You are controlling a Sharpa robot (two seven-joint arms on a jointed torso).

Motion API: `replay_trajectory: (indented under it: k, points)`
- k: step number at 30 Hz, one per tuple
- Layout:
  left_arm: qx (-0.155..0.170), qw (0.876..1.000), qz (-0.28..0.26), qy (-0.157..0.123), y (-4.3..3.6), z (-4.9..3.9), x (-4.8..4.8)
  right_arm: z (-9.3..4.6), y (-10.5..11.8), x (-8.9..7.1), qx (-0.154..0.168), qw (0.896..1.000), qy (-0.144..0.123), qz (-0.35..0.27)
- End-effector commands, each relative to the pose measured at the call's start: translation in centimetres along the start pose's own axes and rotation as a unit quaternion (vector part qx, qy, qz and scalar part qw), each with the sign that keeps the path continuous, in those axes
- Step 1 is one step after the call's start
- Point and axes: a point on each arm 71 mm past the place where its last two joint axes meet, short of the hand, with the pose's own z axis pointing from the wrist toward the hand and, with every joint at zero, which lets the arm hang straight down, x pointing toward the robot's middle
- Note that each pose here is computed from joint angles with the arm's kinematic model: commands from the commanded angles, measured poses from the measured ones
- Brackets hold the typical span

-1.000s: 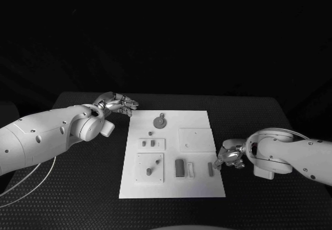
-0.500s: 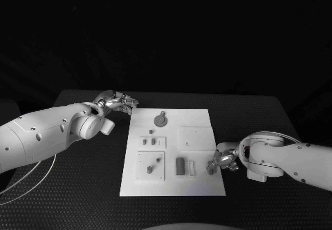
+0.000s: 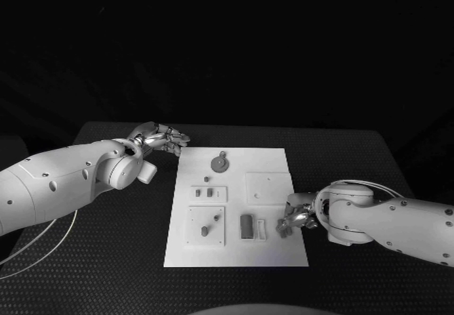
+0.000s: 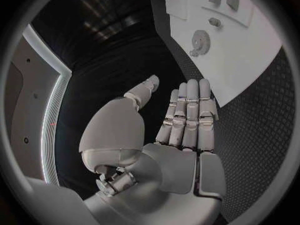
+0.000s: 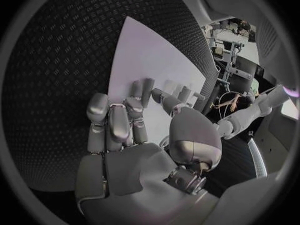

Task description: Assemble the parts on the task board

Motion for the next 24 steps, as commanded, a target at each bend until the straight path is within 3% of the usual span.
replay_trajectory:
  k: [1,19,24]
  points:
    - [0.005,1.000,-0.002,0.009,-0.25,0.02,0.15,0.8,0.2,1.2,0.022,0.997,-0.026,-0.064]
    - [0.003,1.000,-0.003,0.010,-0.19,-0.05,0.08,1.1,0.7,1.9,0.024,0.995,-0.018,-0.099]
    - [0.003,1.000,-0.002,0.009,-0.17,-0.07,0.03,0.9,0.7,2.3,0.008,0.998,0.004,-0.064]
